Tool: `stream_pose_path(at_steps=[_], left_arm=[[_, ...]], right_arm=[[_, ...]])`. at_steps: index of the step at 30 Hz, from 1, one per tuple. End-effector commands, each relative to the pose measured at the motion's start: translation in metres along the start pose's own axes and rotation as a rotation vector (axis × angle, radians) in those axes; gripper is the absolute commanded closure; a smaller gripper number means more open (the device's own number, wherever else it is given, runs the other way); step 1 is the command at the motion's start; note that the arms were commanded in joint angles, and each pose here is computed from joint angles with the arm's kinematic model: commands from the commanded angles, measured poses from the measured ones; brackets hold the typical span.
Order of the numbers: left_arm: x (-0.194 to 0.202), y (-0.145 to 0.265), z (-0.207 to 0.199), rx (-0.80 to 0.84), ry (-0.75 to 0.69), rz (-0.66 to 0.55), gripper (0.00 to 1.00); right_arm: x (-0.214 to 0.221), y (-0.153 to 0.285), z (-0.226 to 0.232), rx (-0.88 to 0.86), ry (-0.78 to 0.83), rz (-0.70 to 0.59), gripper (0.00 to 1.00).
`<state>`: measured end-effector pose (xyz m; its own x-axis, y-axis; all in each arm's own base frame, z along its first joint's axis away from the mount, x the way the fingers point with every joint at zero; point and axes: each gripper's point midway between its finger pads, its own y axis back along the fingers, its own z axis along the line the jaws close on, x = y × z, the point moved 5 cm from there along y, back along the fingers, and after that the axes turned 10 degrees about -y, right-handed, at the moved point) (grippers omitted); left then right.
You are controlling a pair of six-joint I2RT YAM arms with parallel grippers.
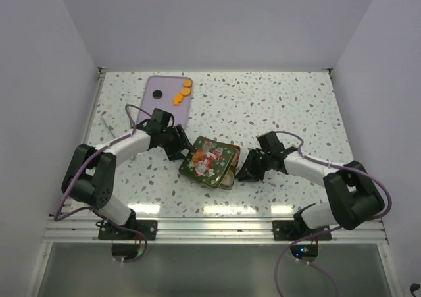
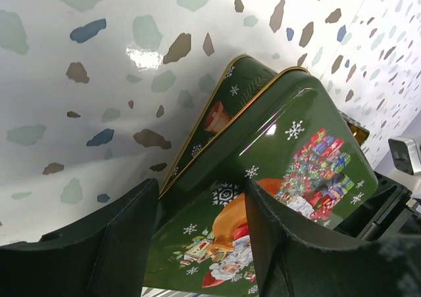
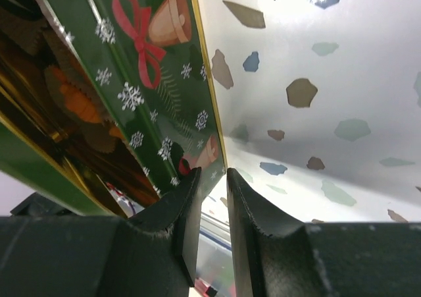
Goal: Pack the cookies
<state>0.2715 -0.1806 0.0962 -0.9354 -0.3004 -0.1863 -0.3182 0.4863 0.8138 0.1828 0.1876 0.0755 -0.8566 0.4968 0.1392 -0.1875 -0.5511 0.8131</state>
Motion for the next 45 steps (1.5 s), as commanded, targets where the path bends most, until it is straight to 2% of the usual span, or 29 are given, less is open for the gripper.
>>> stream_pose_path(at_steps=[1, 18, 28, 30, 34, 37, 42, 45], left_arm=[[0.002, 0.011, -0.009, -0.014, 0.027, -0.012, 0.4], [-0.005, 0.011, -0.036, -0.023, 0.071, -0.051, 0.38], [-0.01, 0.008, -0.036, -0.041, 0.054, -0.074, 0.35], [-0.011, 0.008, -0.036, -0.043, 0.055, -0.08, 0.34], [-0.012, 0.009, -0.038, -0.039, 0.048, -0.087, 0.34], [-0.013, 0.009, -0.037, -0.046, 0.041, -0.092, 0.34], [-0.012, 0.01, -0.035, -0.053, 0.037, -0.094, 0.34], [-0.011, 0.011, -0.034, -0.054, 0.034, -0.095, 0.34]], right_arm=[[-0.004, 0.0, 0.024, -0.086, 0.02, 0.009, 0.74], [-0.001, -0.011, 0.043, -0.135, 0.042, 0.101, 0.75], [0.002, -0.004, 0.036, -0.071, 0.088, 0.128, 0.75], [-0.001, 0.002, 0.038, -0.061, 0.122, 0.106, 0.75], [-0.01, 0.023, 0.021, 0.116, 0.159, 0.014, 0.77], [-0.018, 0.036, 0.019, 0.184, 0.197, -0.042, 0.76], [-0.023, 0.049, 0.028, 0.198, 0.229, -0.093, 0.8], [-0.02, 0.063, 0.053, 0.071, 0.258, -0.109, 0.84]])
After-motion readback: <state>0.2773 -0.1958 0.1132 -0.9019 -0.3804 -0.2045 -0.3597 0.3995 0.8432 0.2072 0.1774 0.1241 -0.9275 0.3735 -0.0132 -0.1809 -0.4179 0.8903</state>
